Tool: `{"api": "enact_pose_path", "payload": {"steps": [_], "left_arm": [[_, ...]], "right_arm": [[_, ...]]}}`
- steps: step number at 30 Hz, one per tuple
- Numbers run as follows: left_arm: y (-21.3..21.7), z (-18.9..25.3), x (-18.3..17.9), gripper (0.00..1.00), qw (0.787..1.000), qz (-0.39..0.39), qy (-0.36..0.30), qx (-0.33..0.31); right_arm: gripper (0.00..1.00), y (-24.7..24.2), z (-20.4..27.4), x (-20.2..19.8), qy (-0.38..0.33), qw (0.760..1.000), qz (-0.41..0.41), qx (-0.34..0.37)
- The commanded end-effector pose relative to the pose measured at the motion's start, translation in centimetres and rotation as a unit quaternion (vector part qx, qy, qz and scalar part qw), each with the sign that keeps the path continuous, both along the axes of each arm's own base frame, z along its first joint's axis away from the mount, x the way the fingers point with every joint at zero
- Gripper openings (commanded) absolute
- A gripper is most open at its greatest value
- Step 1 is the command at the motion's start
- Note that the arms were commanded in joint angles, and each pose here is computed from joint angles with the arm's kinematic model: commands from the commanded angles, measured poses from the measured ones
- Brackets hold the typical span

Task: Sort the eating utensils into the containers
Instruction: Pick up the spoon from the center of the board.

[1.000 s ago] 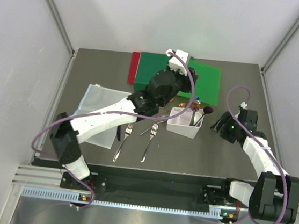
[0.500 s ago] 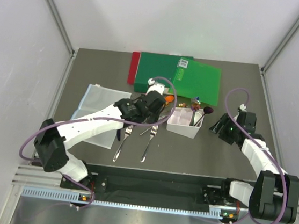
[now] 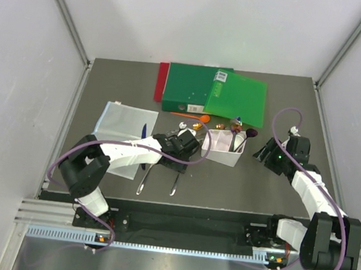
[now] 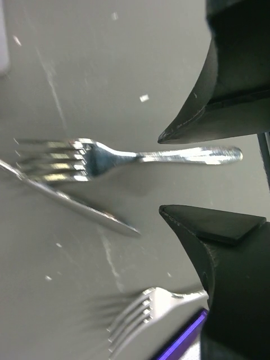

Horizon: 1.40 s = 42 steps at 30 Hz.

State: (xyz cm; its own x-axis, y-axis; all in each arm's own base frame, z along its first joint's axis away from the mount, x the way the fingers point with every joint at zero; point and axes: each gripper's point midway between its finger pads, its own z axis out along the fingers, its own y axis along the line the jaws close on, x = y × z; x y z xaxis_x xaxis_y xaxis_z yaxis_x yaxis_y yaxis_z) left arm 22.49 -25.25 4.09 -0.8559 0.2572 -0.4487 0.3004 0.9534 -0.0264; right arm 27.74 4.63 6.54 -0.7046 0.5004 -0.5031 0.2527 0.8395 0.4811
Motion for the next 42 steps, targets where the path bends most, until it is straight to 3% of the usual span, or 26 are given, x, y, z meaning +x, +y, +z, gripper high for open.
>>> {"api": "enact_pose_path", "payload": {"steps": [1,18,21,22,24,33,42], "left_arm": [[-2.4,0.9,0.9,0.52,0.998,-0.007,-0.013,-0.055],[-3.2,-1.1,1.5,0.47,0.999,-0.035,-0.007,-0.039],[-3.5,-1.9,1.4,0.38,0.999,-0.040,0.004,-0.036],[-3.6,-2.0,1.3,0.21,0.998,-0.043,0.007,-0.037],[-3.8,-2.1,1.0,0.01,0.998,-0.051,0.018,-0.040],[-3.0,0.5,-1.1,0.00,0.994,-0.079,0.045,-0.060],[-0.9,3.1,-1.4,0.00,0.995,-0.076,0.019,-0.064]], "right_arm": [[0.64,-0.3,0.5,0.6,-0.017,1.000,-0.004,-0.002],[0.65,-0.4,0.4,0.7,-0.013,1.000,-0.001,-0.006],[0.65,-0.3,0.5,0.9,-0.013,1.000,-0.001,-0.003],[0.65,-0.4,0.5,0.9,-0.013,1.000,-0.001,-0.004],[0.65,-0.4,0.6,0.9,-0.014,1.000,0.001,-0.004],[0.64,-0.2,0.5,1.1,-0.013,1.000,0.003,0.001],[0.64,0.1,0.5,1.1,-0.014,1.000,0.002,0.011]]}}
